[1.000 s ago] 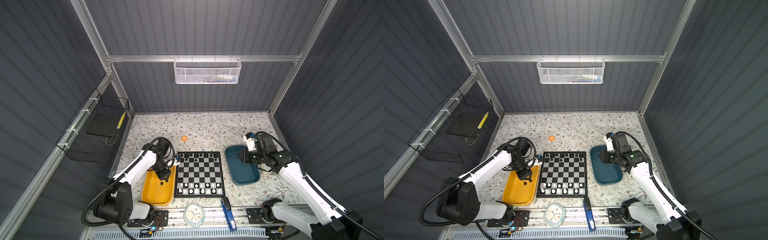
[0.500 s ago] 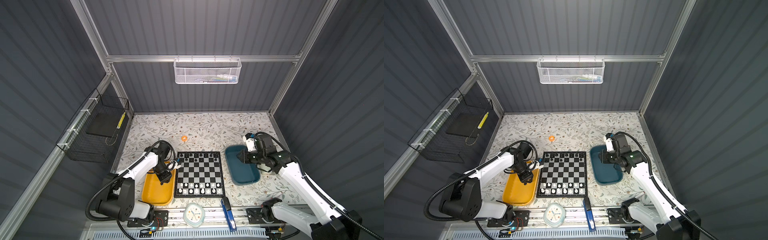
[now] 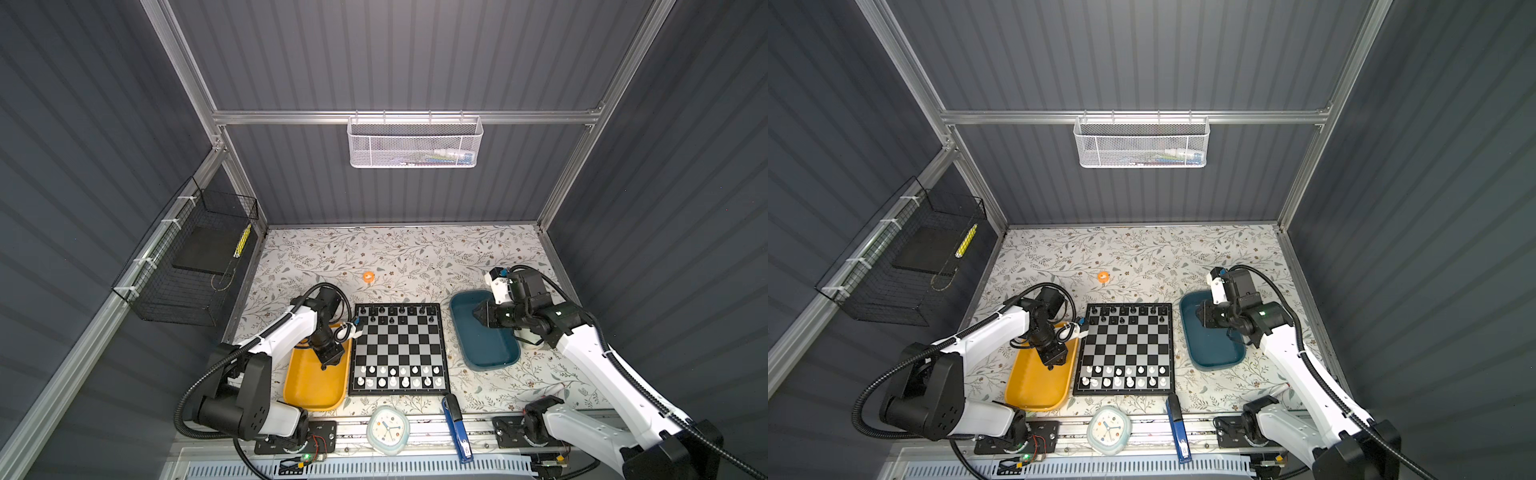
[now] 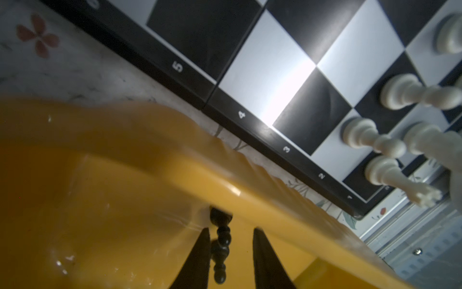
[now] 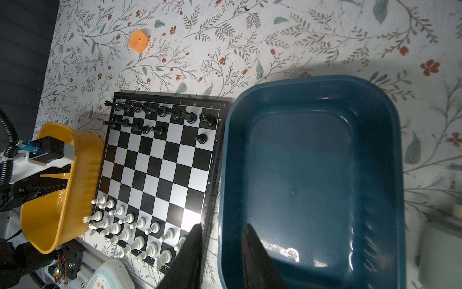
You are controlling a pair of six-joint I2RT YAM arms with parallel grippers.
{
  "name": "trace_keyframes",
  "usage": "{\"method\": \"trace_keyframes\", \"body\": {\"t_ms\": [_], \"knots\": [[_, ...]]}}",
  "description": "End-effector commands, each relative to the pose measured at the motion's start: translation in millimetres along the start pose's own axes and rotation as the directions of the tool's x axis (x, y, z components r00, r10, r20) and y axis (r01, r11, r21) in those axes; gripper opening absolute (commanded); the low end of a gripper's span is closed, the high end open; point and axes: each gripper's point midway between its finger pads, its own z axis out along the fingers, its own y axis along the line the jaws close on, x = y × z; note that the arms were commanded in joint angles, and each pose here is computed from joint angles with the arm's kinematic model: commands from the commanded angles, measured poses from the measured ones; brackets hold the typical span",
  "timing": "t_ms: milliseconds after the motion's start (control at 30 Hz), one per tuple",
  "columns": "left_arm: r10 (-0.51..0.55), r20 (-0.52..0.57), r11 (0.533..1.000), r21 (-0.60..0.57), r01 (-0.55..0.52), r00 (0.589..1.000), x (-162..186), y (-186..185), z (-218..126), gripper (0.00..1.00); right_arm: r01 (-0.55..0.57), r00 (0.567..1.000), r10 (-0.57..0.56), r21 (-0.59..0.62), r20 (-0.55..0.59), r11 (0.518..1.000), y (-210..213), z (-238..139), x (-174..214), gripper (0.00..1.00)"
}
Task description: Set up the chess pieces on the board
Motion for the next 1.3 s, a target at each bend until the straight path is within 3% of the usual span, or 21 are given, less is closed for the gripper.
{"method": "trace_keyframes", "body": {"t_ms": [0, 333, 867, 1267], "knots": [[0.008, -0.010, 1.000, 0.013, -0.008, 1.000, 4.7, -2.3, 3.9, 0.31, -0.012, 1.000, 0.012, -0.008, -0.004, 1.000, -0.4, 2.0, 2.9, 0.31], [0.005, -0.007, 1.000, 0.009, -0.005, 1.000, 3.7, -0.6, 7.1, 0.21, -0.013, 1.000, 0.013, -0.012, -0.005, 1.000, 0.0, 2.9, 3.3, 0.30], [-0.001, -0.017, 1.000, -0.009, 0.001, 1.000, 5.9, 2.9, 12.2, 0.22, -0.015, 1.000, 0.014, -0.017, -0.008, 1.000, -0.1, 4.6, 4.7, 0.30], [0.001, -0.025, 1.000, -0.031, -0.002, 1.000, 6.7, 6.9, 10.1, 0.07, -0.015, 1.000, 0.014, -0.019, -0.013, 1.000, -0.3, 7.9, 5.7, 0.30]]}}
